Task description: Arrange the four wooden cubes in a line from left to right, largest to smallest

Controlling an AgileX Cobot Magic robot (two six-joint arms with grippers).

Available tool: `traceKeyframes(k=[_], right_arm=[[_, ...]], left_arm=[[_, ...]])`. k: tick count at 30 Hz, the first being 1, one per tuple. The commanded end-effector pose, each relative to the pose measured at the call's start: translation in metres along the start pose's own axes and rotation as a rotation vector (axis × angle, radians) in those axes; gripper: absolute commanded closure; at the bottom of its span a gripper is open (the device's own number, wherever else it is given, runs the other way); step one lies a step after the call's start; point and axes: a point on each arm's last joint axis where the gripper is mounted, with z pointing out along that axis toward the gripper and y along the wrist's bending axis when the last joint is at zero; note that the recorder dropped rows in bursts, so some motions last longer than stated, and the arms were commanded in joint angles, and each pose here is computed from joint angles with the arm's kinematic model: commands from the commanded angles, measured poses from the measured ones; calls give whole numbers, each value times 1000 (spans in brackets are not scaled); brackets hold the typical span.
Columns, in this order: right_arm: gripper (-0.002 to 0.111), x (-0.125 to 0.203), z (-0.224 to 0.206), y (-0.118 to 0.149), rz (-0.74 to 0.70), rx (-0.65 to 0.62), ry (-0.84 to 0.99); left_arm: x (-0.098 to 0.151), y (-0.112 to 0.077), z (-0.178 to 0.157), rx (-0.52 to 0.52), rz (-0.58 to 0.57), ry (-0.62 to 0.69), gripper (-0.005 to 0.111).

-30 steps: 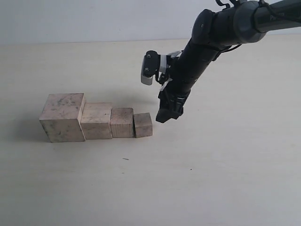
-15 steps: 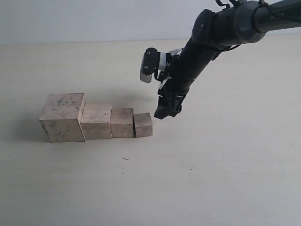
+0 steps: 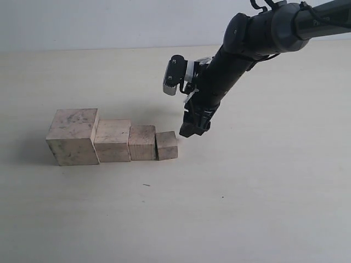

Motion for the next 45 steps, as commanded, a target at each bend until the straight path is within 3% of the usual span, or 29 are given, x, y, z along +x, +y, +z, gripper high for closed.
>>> traceKeyframes(k=[1,34,40,45], right_arm=[[37,1,1,0,11,2,-2],[37,-2,9,10,120,-121,-43],[37,-4,-8,8,57,-73,-18],[41,-12,-46,2,102,76,12]], left_arm=[[-1,0,0,-6,-5,-17,107],[-1,0,0,-6,-5,-17,107],[-1,0,0,-6,-5,-17,107],[-1,0,0,-6,-5,-17,107]])
